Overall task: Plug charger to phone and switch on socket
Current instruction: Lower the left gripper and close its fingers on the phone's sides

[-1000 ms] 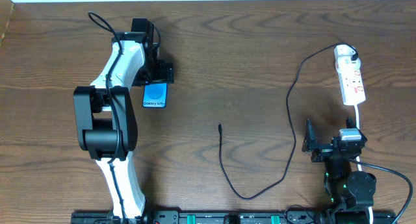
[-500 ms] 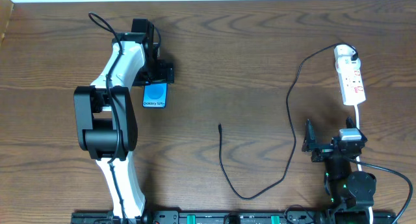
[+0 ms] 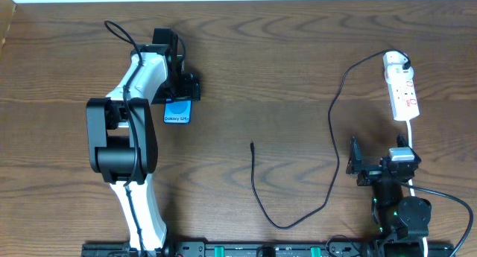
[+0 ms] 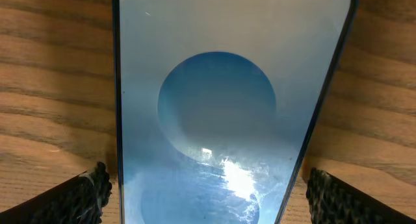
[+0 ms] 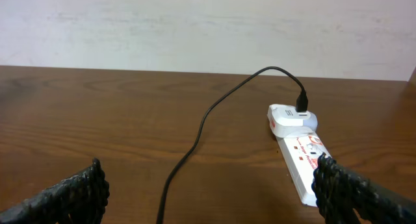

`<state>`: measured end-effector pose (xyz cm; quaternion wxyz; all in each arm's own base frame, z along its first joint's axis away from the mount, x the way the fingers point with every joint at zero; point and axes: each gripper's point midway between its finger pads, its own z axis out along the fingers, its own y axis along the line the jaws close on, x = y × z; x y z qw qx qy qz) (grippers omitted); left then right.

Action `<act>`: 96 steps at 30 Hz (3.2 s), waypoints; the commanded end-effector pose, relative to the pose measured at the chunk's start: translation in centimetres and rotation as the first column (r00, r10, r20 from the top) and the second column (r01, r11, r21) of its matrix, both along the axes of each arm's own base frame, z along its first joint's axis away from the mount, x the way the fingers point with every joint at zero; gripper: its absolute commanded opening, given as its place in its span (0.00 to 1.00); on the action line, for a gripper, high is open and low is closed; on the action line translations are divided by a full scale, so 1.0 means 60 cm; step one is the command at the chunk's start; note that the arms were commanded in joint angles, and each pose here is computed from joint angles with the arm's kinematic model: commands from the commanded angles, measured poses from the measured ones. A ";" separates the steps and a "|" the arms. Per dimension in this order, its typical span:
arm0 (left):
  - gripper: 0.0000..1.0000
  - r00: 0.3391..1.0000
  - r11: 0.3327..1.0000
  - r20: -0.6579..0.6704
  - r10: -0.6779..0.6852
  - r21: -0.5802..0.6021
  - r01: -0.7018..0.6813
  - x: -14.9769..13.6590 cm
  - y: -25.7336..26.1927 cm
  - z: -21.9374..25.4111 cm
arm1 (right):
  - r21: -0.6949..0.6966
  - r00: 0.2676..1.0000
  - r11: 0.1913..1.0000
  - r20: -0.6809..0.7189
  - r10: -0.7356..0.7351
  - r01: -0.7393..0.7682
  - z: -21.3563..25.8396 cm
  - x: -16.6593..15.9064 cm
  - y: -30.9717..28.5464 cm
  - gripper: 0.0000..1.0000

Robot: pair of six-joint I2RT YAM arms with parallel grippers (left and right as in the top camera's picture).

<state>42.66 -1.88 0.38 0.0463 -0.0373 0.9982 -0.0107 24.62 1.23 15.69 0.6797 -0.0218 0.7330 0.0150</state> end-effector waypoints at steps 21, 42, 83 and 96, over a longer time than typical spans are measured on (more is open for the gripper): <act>0.98 0.998 0.998 -0.004 -0.062 0.019 0.062 -0.003 0.005 -0.019 | 0.007 1.000 1.000 0.000 0.004 -0.004 -0.001 -0.001 0.002 0.99; 0.98 0.994 0.994 0.017 -0.110 0.030 0.109 0.006 -0.004 -0.018 | 0.007 1.000 1.000 0.000 0.004 -0.004 -0.001 -0.001 0.002 0.99; 0.99 0.993 0.994 -0.051 -0.110 0.023 0.111 -0.033 -0.003 -0.044 | 0.007 1.000 1.000 -0.001 0.004 -0.004 -0.001 -0.001 0.002 0.99; 0.99 0.993 0.994 -0.052 -0.110 0.023 0.111 -0.033 -0.003 -0.044 | 0.007 1.000 1.000 -0.001 0.004 -0.004 -0.001 -0.001 0.002 0.99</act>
